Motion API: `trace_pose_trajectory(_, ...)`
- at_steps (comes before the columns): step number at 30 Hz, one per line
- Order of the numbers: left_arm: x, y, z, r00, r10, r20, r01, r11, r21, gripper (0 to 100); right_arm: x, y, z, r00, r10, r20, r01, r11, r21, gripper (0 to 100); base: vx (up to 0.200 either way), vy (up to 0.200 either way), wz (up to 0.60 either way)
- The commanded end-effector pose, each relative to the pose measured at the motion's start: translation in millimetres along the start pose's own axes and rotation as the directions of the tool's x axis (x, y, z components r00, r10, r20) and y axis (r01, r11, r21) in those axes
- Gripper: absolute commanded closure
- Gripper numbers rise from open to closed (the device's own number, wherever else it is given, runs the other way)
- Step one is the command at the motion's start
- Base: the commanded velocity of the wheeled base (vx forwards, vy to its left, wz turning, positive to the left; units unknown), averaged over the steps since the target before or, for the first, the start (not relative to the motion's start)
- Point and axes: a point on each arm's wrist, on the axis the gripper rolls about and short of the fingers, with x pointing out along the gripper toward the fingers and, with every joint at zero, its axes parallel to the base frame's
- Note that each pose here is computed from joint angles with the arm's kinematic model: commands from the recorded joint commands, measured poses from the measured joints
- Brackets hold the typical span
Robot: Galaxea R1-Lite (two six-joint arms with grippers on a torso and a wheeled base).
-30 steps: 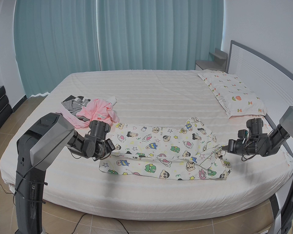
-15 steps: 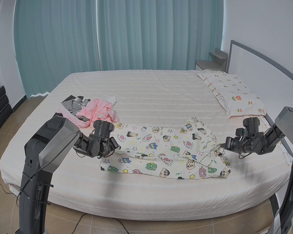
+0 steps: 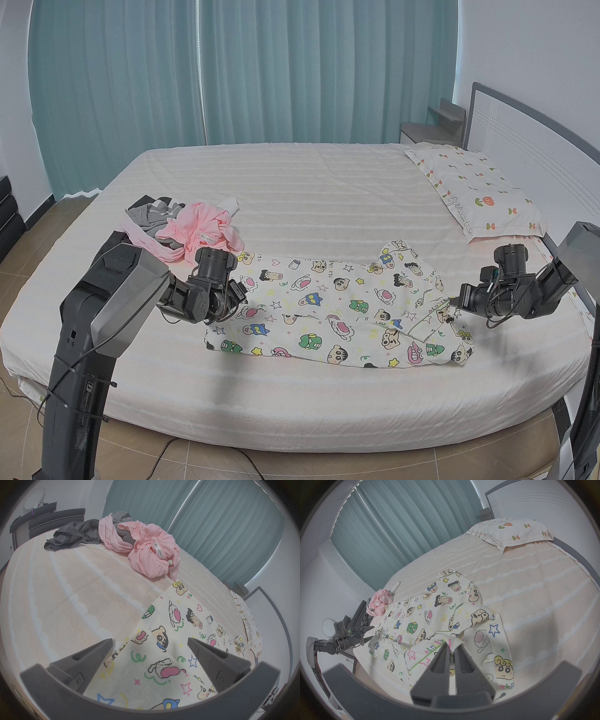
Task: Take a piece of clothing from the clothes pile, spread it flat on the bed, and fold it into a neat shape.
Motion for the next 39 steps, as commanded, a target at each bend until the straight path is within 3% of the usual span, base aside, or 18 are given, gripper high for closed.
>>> trace_pose_trajectory(1,1,1,2,1.000,0.004,0.006,-0.003,1.000,-0.018,0,5,0,-3,1.000,0.002,-0.009,-0.002,1.000,0.015,0,0.000,0.000,0.00)
trace_pose_trajectory(5,0,4,4,1.000,0.021,0.016,-0.020,0.998,-0.053,0,5,1,0,1.000,0.007,0.006,-0.007,0.999,0.053,0,0.000,0.000,0.00)
trace_pose_trajectory(11,-26,25,23,0.998,0.063,0.011,-0.061,0.994,-0.096,0,-13,0,12,0.999,0.001,0.052,-0.012,0.976,0.218,0,0.000,0.000,0.00)
trace_pose_trajectory(15,-54,35,30,0.998,0.046,-0.036,-0.052,0.981,-0.186,0,-31,20,2,0.999,0.025,0.043,-0.039,0.930,0.365,0,0.000,0.000,0.00)
trace_pose_trajectory(19,-90,51,17,0.988,-0.028,-0.155,-0.015,0.963,-0.270,0,-29,49,-23,0.997,0.016,0.076,-0.053,0.858,0.511,0,0.000,0.000,0.00)
trace_pose_trajectory(22,-98,58,10,0.986,-0.060,-0.154,0.010,0.951,-0.308,0,-21,55,-37,0.996,0.002,0.085,-0.046,0.854,0.519,0,0.000,0.000,0.00)
trace_pose_trajectory(23,-105,65,0,0.987,-0.098,-0.126,0.046,0.930,-0.364,0,-11,56,-50,0.994,-0.019,0.104,-0.037,0.858,0.513,0,0.000,0.000,0.00)
trace_pose_trajectory(25,-111,67,-10,0.985,-0.132,-0.110,0.080,0.919,-0.387,0,-4,56,-59,0.994,-0.044,0.096,-0.011,0.859,0.512,0,0.000,0.000,0.00)
trace_pose_trajectory(32,-115,70,-37,0.974,-0.220,-0.063,0.181,0.909,-0.375,0,12,50,-78,0.995,-0.088,0.055,0.048,0.858,0.512,0,0.000,0.000,0.00)
trace_pose_trajectory(39,-112,70,-39,0.973,-0.223,-0.063,0.185,0.909,-0.373,0,20,50,-81,0.989,-0.111,0.093,0.049,0.861,0.506,0,0.000,0.000,0.00)
